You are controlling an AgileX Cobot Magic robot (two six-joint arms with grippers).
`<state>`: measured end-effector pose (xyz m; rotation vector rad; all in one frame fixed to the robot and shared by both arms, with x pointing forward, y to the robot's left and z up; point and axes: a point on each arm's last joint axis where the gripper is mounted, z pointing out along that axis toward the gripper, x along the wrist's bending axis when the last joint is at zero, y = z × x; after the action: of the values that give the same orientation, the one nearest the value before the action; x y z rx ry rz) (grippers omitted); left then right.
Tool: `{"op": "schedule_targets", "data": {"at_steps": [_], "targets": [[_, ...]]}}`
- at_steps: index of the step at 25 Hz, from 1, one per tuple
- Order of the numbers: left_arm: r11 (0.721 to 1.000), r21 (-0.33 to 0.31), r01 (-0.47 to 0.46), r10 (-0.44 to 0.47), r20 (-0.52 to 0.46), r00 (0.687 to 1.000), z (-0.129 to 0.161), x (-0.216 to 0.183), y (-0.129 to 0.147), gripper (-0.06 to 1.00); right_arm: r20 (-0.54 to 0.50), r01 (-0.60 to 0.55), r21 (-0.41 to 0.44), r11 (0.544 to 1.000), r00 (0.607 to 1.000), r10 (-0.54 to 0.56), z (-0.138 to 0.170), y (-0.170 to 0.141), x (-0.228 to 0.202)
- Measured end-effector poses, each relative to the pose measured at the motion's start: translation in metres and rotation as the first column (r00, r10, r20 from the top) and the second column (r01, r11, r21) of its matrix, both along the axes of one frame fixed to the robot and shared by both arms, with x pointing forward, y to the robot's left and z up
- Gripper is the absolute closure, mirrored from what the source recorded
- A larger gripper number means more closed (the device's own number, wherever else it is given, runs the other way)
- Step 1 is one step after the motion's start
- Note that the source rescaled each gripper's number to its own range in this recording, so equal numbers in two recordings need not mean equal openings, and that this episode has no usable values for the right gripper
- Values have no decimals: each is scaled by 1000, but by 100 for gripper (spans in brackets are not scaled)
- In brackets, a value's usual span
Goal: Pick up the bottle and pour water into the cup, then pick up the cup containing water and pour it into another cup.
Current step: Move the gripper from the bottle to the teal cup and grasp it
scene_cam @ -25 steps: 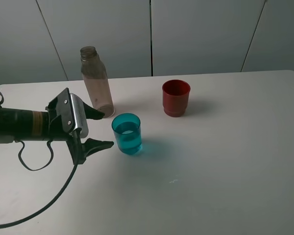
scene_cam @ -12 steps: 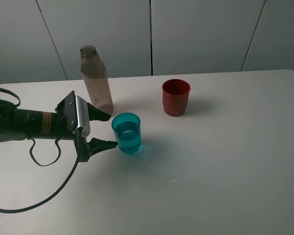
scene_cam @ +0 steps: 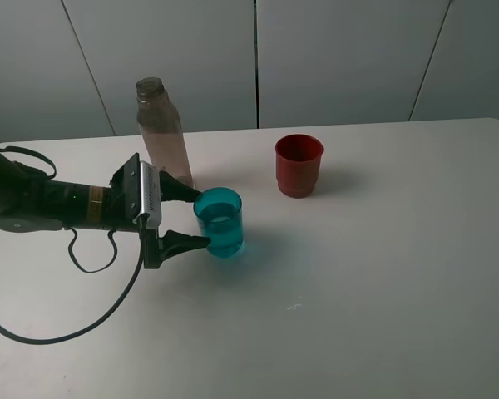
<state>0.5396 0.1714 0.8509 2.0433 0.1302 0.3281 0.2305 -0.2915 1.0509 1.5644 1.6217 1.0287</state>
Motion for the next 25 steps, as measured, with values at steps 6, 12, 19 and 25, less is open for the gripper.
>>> {"op": "schedule_targets", "data": {"at_steps": [6, 12, 19, 25], "targets": [[999, -26, 43, -44, -9, 999, -8, 1, -11, -5, 0, 0, 0, 1000, 1000, 0, 0, 0, 0], [997, -38, 65, -65, -3, 998, -15, 8, -21, -5, 0, 0, 0, 1000, 1000, 0, 0, 0, 0], [993, -62, 99, -98, 13, 995, -19, 16, -36, -5, 0, 0, 0, 1000, 1000, 0, 0, 0, 0], [993, -77, 91, -91, 2, 996, -25, 18, -42, -5, 0, 0, 0, 1000, 1000, 0, 0, 0, 0]]}}
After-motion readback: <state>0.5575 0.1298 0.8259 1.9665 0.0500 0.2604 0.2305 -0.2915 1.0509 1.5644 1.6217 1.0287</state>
